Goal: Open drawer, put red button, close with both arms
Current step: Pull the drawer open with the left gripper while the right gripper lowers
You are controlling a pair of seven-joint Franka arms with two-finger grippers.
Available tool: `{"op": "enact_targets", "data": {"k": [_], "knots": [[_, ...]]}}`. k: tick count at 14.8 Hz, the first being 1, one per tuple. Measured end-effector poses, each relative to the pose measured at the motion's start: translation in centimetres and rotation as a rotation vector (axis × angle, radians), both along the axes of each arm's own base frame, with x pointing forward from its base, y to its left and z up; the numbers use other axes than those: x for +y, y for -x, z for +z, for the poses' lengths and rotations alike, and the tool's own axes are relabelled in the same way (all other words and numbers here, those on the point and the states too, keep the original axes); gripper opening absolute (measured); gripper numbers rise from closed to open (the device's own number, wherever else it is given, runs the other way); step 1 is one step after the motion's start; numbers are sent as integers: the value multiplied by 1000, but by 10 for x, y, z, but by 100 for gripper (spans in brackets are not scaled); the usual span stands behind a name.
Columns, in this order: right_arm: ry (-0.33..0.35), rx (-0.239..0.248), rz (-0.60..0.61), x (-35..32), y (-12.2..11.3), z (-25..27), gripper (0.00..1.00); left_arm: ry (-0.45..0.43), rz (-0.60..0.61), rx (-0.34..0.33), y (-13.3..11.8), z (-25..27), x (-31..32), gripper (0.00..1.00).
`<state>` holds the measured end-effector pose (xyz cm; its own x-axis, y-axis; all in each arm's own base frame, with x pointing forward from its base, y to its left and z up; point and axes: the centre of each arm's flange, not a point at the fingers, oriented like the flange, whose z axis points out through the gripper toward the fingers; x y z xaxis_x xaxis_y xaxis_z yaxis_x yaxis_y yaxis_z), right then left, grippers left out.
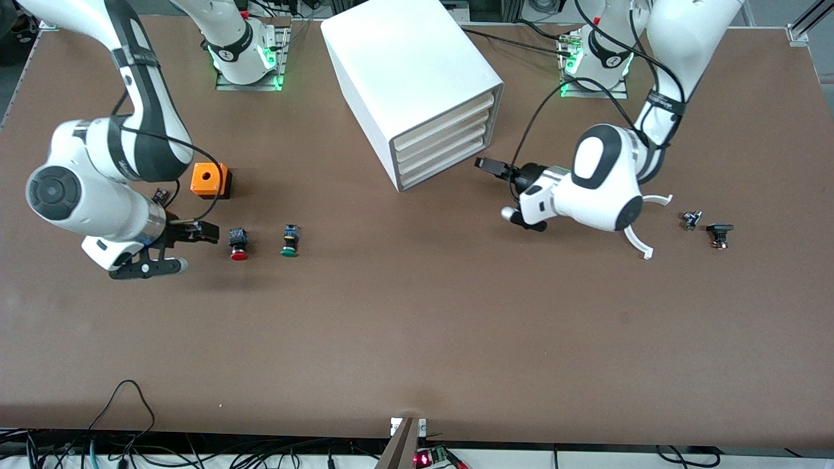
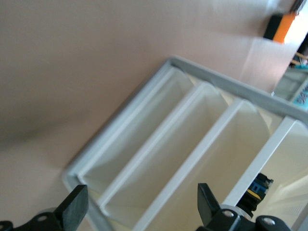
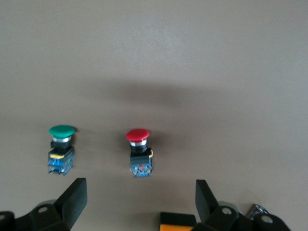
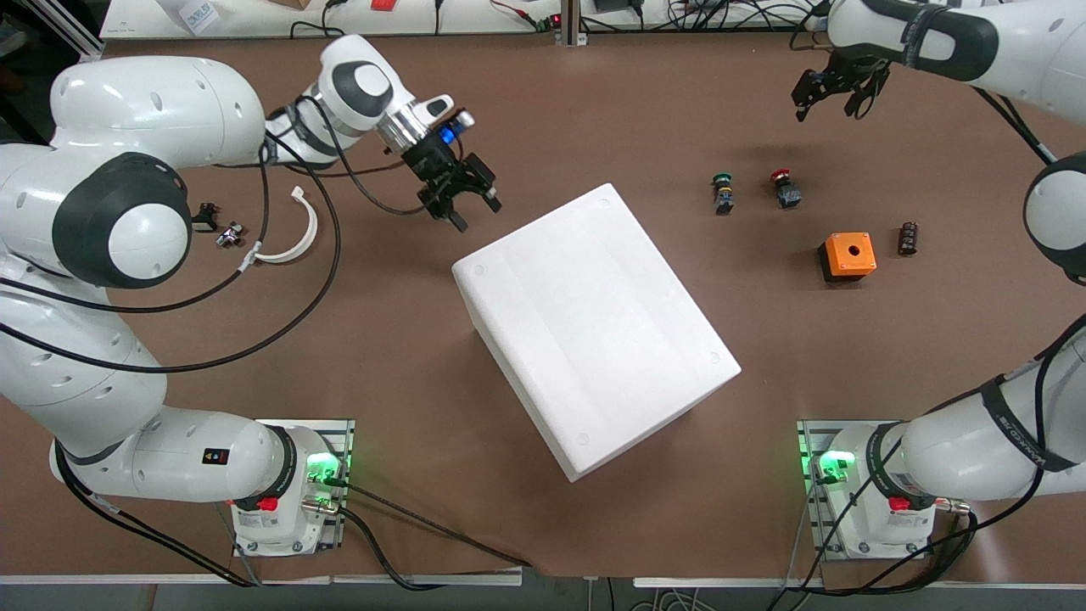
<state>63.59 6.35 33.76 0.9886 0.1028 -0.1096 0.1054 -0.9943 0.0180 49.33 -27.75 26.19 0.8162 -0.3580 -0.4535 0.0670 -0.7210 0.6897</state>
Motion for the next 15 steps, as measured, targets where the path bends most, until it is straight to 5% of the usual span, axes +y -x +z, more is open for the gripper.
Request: {"op": "enact_targets", "data": {"k": [6,11,14,15], "knots": [[6,11,1,11,6,-64,100,-14,-59,-8,60,-25,-55,94],[15,-29,31,8,29,-105,100,-8,-24,24,69,-33,-56,82],[19,-31,47,7,41,-120,100,-1,-18,35,72,-33,-58,53],[18,-31,48,7,44,-124,100,2,-17,34,72,-31,-59,51]]}}
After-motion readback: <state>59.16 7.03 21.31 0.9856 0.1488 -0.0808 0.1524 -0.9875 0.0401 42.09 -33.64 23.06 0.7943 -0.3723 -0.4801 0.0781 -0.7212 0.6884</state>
